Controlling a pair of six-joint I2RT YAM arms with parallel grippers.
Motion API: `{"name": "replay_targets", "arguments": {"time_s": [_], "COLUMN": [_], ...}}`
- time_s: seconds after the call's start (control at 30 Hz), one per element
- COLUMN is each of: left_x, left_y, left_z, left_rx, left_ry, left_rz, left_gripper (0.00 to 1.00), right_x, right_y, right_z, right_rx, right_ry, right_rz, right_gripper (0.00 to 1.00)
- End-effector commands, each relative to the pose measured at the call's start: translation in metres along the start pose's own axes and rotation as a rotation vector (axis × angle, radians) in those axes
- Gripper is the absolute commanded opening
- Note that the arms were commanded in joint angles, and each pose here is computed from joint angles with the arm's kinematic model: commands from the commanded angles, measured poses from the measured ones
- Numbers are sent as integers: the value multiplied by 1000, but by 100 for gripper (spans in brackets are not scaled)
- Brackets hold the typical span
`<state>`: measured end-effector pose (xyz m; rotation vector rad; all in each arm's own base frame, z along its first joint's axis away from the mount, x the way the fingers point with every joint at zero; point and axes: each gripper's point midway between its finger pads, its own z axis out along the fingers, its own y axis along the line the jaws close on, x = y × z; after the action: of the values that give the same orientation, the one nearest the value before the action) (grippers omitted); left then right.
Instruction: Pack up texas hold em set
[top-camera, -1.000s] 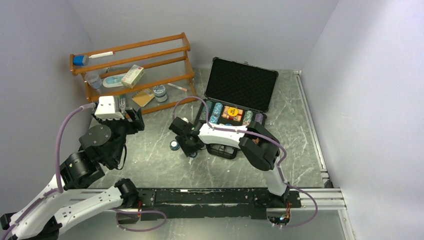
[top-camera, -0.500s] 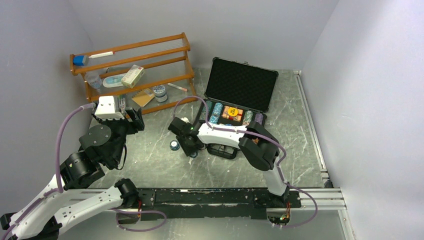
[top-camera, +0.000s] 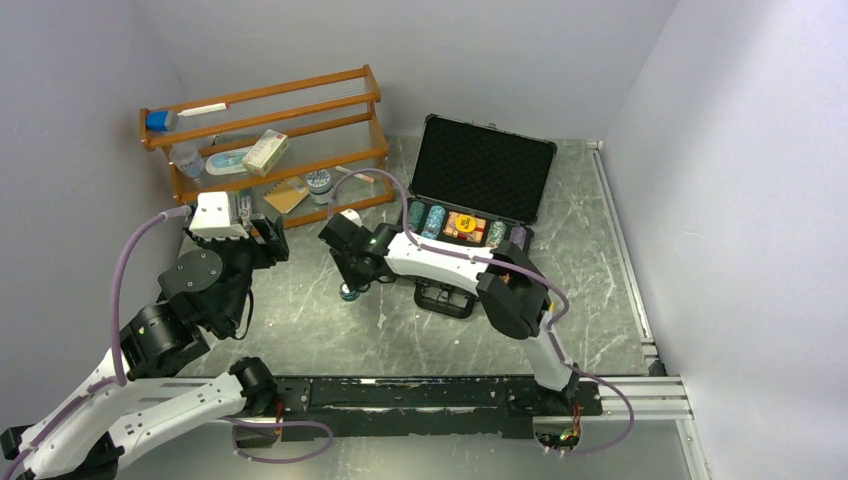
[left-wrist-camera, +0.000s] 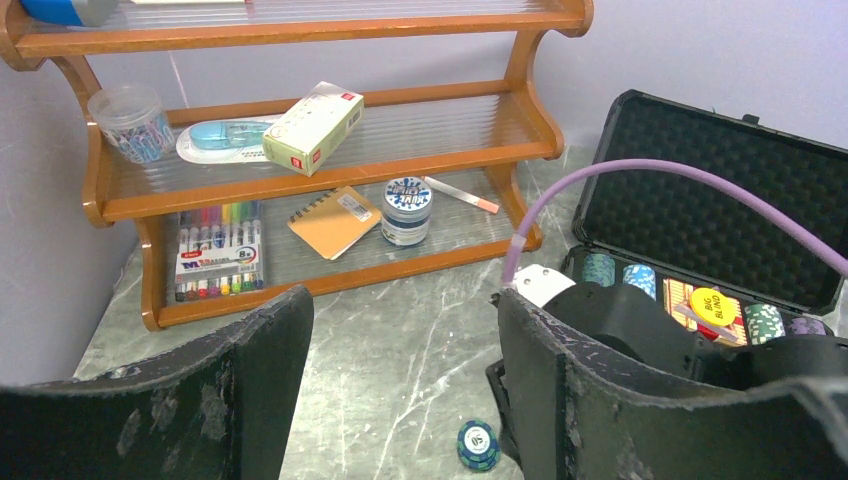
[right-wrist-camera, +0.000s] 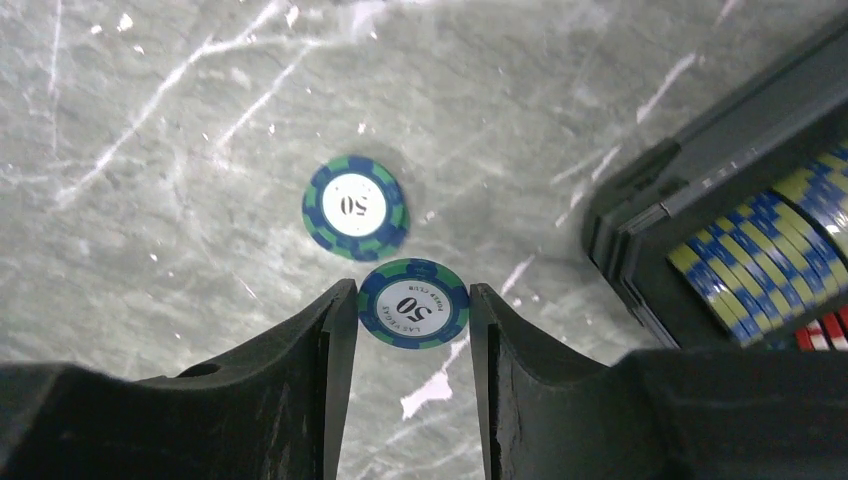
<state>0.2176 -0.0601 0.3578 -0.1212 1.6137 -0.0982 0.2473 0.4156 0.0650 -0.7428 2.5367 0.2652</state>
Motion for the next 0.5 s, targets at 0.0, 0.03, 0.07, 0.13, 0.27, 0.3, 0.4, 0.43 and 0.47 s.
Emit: {"name": "replay_targets", "arguments": {"time_s": [0.0, 0.03, 0.07, 0.13, 0.27, 0.3, 0.4, 0.43, 0.47], "left_x": [-3, -2, -2, -2, -1, -1, -1, -1, -1], "left_y": [3, 2, 2, 2, 2, 2, 2, 3, 3], "left_z": [0, 0, 0, 0, 1, 1, 1, 1, 1], "left_rx": [-13, -11, -11, -10, -13, -13, -13, -15, -15], "left_ry": [-12, -11, -11, -10, -9, -10, -9, -9, -9], "left_rz": [-11, -10, -9, -9, -4, -5, -4, -3, -4], "left_gripper": [72, 72, 72, 72, 72, 73, 73, 73, 73], "right_x": [-9, -12, -14, -19, -26, -27, -26, -26, -26], "right_y": [12, 15, 18, 23, 26, 27, 29, 29, 30], "right_z": [17, 18, 20, 24, 29, 31, 35, 36, 36], "right_rx": [-10, -17, -23, -34, -30, -31, -33, -34, -37], "right_ry": [-13, -17, -23, -40, -55, -55, -49, -47, -45], "right_rz": [-15, -17, -22, -27, -34, -37, -42, -44, -45], "right_gripper": [46, 46, 46, 46, 46, 46, 46, 46, 46]}}
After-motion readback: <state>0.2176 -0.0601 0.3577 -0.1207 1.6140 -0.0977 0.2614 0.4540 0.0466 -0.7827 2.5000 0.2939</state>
